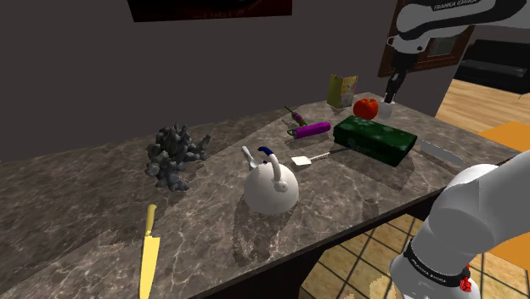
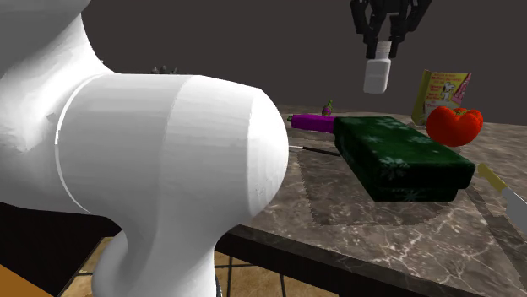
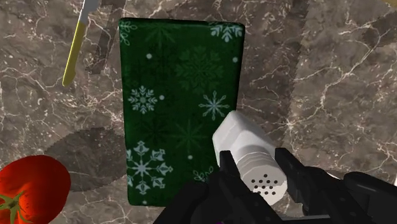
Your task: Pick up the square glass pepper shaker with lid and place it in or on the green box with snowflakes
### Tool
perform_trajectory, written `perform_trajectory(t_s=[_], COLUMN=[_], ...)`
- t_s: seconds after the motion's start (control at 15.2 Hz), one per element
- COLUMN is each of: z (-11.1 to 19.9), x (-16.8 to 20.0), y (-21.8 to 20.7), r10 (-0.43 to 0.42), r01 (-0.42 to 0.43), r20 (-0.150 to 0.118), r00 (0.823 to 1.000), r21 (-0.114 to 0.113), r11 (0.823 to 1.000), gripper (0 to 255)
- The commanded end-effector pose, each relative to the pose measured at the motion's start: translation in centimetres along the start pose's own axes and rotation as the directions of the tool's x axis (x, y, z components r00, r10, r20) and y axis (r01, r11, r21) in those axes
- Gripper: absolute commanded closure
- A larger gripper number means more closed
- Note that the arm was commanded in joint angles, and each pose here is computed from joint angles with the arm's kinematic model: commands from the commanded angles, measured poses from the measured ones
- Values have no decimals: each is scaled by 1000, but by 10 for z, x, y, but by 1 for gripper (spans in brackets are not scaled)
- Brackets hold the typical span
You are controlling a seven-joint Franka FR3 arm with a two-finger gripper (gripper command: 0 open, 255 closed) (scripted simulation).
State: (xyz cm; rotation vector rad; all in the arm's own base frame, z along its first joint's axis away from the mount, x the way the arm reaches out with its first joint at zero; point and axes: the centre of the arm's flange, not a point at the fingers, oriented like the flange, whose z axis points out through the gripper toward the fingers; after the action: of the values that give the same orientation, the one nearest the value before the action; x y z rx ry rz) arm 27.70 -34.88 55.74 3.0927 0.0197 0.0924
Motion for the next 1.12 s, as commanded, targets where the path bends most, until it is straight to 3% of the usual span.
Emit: perform_trajectory(t_s=[0.0, 0.33, 1.06], z=[-3, -7, 51], x=[11, 36, 32], y=[26, 84, 81], r10=[-1, -1, -1], r01=[1, 1, 1], r20=[1, 1, 1], r00=[1000, 1000, 1000], r21=[-2, -2, -2], r11=[1000, 1000, 1000], gripper=[255, 255, 255])
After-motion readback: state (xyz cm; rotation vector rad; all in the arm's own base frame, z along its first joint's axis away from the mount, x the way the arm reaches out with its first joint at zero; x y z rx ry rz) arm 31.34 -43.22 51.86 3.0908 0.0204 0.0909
